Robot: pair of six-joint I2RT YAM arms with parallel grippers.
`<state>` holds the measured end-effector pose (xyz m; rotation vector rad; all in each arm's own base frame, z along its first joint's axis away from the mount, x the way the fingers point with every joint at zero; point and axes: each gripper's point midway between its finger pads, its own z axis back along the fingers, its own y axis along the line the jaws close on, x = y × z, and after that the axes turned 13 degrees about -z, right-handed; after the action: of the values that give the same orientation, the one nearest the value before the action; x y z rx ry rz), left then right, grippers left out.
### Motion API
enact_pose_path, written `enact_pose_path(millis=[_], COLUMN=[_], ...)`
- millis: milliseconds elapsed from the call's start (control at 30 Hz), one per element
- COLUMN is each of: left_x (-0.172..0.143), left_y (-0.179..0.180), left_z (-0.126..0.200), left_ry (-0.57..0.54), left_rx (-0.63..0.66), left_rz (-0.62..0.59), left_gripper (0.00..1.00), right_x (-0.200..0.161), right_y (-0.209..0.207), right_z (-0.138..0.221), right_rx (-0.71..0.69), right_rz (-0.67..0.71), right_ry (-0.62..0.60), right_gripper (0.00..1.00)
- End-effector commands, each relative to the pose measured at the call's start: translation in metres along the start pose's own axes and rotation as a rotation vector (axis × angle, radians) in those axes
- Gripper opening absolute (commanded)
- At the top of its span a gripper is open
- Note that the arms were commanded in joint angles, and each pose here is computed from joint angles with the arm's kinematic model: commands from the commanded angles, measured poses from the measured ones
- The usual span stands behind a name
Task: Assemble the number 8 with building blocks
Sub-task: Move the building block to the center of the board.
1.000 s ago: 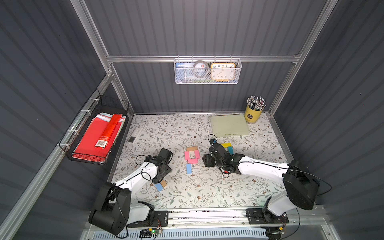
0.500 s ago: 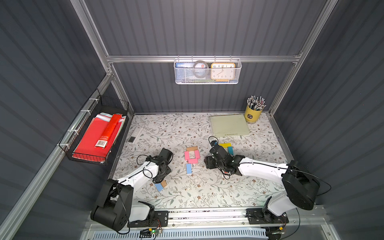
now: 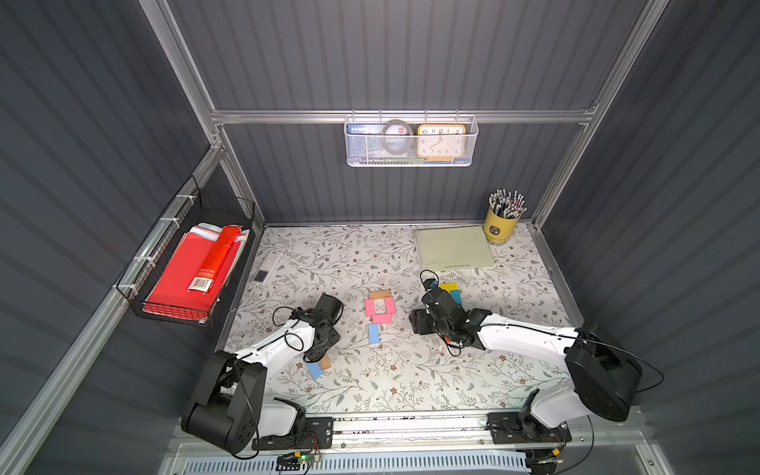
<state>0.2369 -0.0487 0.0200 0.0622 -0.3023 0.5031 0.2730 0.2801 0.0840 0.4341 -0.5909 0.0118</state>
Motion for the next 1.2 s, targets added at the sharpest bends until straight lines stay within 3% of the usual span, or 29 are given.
enact_pose_path(millis=[0, 767, 1033, 1167], left_x=[-0.007, -0.003, 0.008, 0.011], left_y=[0.004, -0.024, -0.041, -0.049], left_z=[-0.006, -0.003, -0.005, -0.008], left_ry=[0.027, 0.024, 0.015, 0.025], left_rx=[0.013, -0.129, -0.161, -0.170], left_rz=[-0.038, -0.028, -0.017, -0.028], left_gripper=[0.47, 0.20, 0.20, 0.26], right_x=[-0.001, -0.012, -0.019, -0.032], right_y=[-0.002, 0.016, 0.059, 0.089], right_z=[0.001, -0.007, -0.001, -0.003], right_rx=[0.004, 0.057, 0.154, 0.182], right_rz=[0.006, 0.009, 0.073, 0.108], right_ry=[0.002, 0.079, 0.068, 0.077], right_gripper=[0.65, 0.64, 0.65, 0.65])
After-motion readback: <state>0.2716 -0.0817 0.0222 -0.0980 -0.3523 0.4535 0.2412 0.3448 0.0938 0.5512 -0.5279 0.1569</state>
